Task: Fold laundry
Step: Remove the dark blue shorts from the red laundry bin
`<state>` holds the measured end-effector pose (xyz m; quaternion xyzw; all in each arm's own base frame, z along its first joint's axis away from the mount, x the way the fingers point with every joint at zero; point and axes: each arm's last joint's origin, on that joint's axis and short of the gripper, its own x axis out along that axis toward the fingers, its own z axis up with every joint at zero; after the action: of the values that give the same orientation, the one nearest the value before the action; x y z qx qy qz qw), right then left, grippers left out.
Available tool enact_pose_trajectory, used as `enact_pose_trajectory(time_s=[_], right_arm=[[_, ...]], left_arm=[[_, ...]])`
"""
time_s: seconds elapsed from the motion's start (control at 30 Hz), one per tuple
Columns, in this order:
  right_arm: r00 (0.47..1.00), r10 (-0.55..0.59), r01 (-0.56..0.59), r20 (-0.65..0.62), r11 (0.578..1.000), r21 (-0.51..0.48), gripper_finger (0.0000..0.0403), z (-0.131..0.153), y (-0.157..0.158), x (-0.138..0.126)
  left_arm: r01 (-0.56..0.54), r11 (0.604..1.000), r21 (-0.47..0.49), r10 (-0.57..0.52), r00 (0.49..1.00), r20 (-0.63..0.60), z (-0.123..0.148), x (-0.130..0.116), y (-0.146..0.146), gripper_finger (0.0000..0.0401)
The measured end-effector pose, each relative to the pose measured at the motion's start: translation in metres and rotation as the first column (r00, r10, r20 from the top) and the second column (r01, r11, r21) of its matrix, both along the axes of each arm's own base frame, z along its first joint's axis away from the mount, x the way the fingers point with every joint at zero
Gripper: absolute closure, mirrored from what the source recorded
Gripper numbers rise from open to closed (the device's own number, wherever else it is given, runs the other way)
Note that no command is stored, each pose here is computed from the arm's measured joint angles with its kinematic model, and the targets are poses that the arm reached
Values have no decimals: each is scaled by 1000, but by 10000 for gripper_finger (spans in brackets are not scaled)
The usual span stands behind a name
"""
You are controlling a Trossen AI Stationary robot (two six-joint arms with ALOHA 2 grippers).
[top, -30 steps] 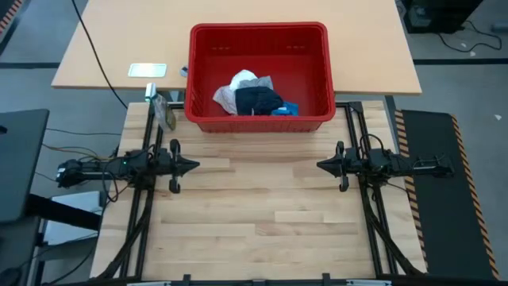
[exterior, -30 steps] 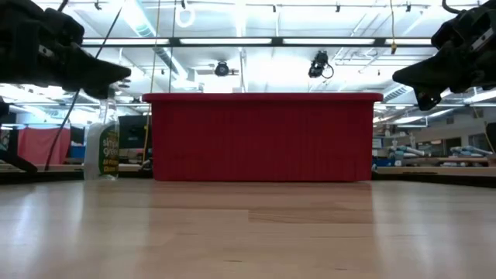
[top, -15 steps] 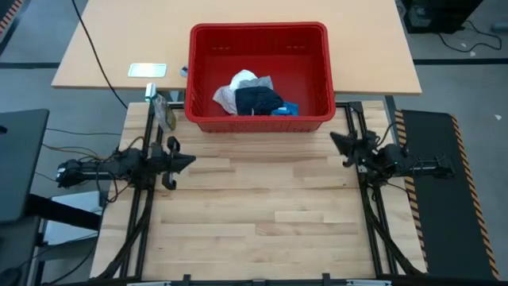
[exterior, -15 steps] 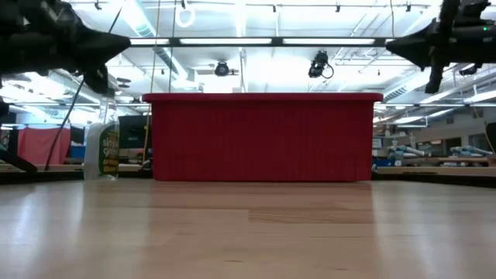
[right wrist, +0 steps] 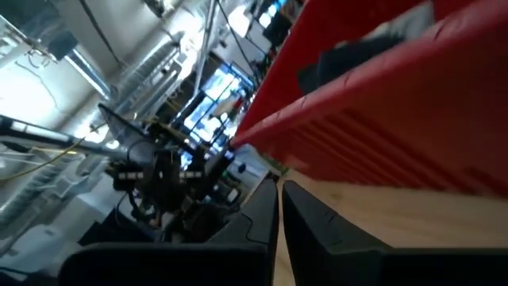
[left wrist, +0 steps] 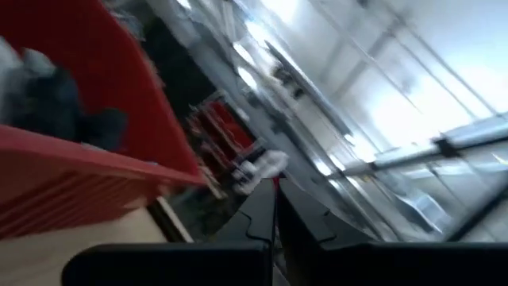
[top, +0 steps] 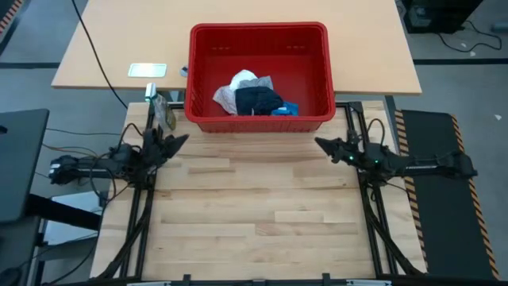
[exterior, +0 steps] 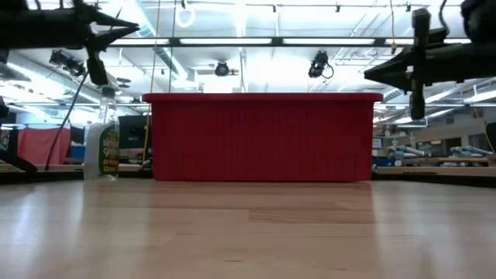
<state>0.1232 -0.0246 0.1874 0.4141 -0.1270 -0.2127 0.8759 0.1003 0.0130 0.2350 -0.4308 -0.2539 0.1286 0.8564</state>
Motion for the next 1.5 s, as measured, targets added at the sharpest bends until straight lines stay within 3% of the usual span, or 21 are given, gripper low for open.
enact_pose_trajectory(time_s=[0.1, 0.2, 0.3, 0.4, 0.5, 0.6, 0.73, 0.87, 1.07, 1.17, 1.27, 1.37, 1.5], right_arm=[[1000, 10, -10, -22, 1000, 0, 365, 14, -4, 12], [997, 18, -22, -71, 998, -60, 364, 34, -11, 27], [994, 4, -18, -106, 991, -132, 364, 58, -21, 46], [989, -33, 3, -146, 980, -200, 364, 80, -33, 66], [979, -7, -45, -205, 968, -247, 364, 99, -46, 84], [957, 34, -106, -287, 965, -240, 364, 113, -58, 101], [893, 51, -151, -447, 970, -192, 364, 118, -74, 117], [843, 59, -147, -535, 981, -124, 364, 118, -94, 123], [836, 93, -131, -541, 991, -31, 356, 111, -124, 128], [839, 85, -100, -537, 995, 1, 323, 106, -140, 130], [862, 110, -112, -495, 993, 26, 269, 103, -155, 132], [868, 99, -111, -487, 994, 5, 200, 101, -169, 134], [832, -6, -39, -555, 997, -69, 113, 96, -187, 138]], left_arm=[[-57, 995, -76, 57, 998, 3, 17, 8, 2, 383], [-79, 994, -70, 78, 997, -17, 36, 19, 3, 383], [-89, 996, 4, 89, 994, -70, 56, 33, 2, 383], [-51, 987, 155, 72, 988, -135, 75, 47, 0, 383], [-6, 968, 250, 62, 974, -217, 92, 61, -1, 383], [9, 967, 254, 92, 920, -381, 101, 71, 4, 381], [-14, 972, 233, 151, 797, -585, 106, 78, 20, 358], [11, 977, 213, 139, 726, -673, 112, 81, 37, 311], [56, 980, 192, 116, 622, -774, 101, 83, 64, 239], [82, 980, 182, 101, 581, -808, 93, 87, 78, 222], [116, 986, 118, 31, 574, -818, 85, 91, 91, 219], [138, 986, 97, 8, 535, -845, 75, 97, 102, 218], [136, 986, 98, 21, 480, -877, 62, 105, 117, 218]])
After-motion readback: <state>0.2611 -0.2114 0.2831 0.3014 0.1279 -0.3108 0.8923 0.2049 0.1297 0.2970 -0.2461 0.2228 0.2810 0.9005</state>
